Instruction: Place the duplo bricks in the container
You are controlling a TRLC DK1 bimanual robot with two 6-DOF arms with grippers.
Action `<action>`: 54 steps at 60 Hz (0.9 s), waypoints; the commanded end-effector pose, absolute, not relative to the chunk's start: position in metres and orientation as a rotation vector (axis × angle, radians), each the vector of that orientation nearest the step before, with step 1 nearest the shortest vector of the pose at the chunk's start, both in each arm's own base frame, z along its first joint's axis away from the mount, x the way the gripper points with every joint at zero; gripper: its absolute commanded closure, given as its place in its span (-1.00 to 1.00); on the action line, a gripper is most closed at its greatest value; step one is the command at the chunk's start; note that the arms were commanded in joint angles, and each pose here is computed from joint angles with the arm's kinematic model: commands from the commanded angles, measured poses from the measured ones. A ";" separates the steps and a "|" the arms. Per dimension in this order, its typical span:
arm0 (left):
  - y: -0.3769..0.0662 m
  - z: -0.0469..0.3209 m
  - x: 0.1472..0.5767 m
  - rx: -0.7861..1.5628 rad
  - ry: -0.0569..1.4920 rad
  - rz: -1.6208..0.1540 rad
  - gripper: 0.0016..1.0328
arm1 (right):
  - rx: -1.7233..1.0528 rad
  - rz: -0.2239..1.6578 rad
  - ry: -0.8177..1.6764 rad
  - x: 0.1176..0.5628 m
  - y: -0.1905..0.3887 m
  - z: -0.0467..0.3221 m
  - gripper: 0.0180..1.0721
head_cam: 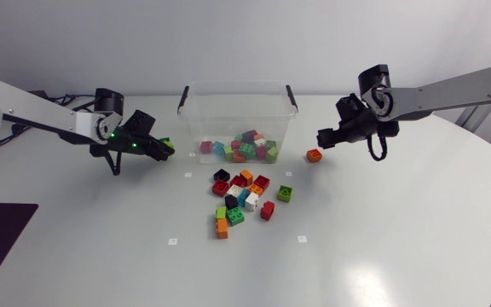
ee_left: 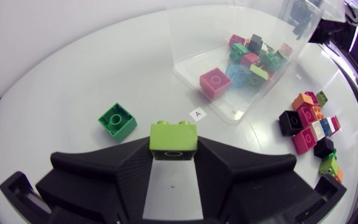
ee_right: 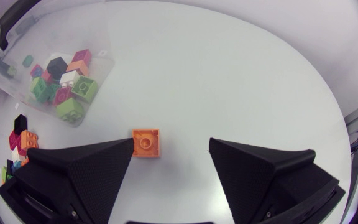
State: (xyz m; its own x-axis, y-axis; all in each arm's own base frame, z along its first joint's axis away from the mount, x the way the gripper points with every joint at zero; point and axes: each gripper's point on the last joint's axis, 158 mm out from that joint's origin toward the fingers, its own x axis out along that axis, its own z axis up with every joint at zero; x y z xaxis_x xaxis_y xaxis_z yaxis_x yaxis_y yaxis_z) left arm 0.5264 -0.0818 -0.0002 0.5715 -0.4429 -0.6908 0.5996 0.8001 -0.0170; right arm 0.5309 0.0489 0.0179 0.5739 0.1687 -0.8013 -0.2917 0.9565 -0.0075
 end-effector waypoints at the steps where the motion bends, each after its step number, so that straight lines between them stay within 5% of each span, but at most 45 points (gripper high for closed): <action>1: -0.080 0.021 0.515 0.238 0.720 -0.625 0.47 | -0.166 0.293 0.948 0.532 0.058 0.003 -0.66; 37: -0.099 0.141 0.489 0.252 0.597 -0.605 0.47 | -0.216 0.311 1.000 0.540 0.072 -0.028 -0.64; 54: -0.114 0.170 0.487 0.268 0.554 -0.602 0.47 | -0.220 0.316 1.025 0.542 0.072 -0.043 -0.26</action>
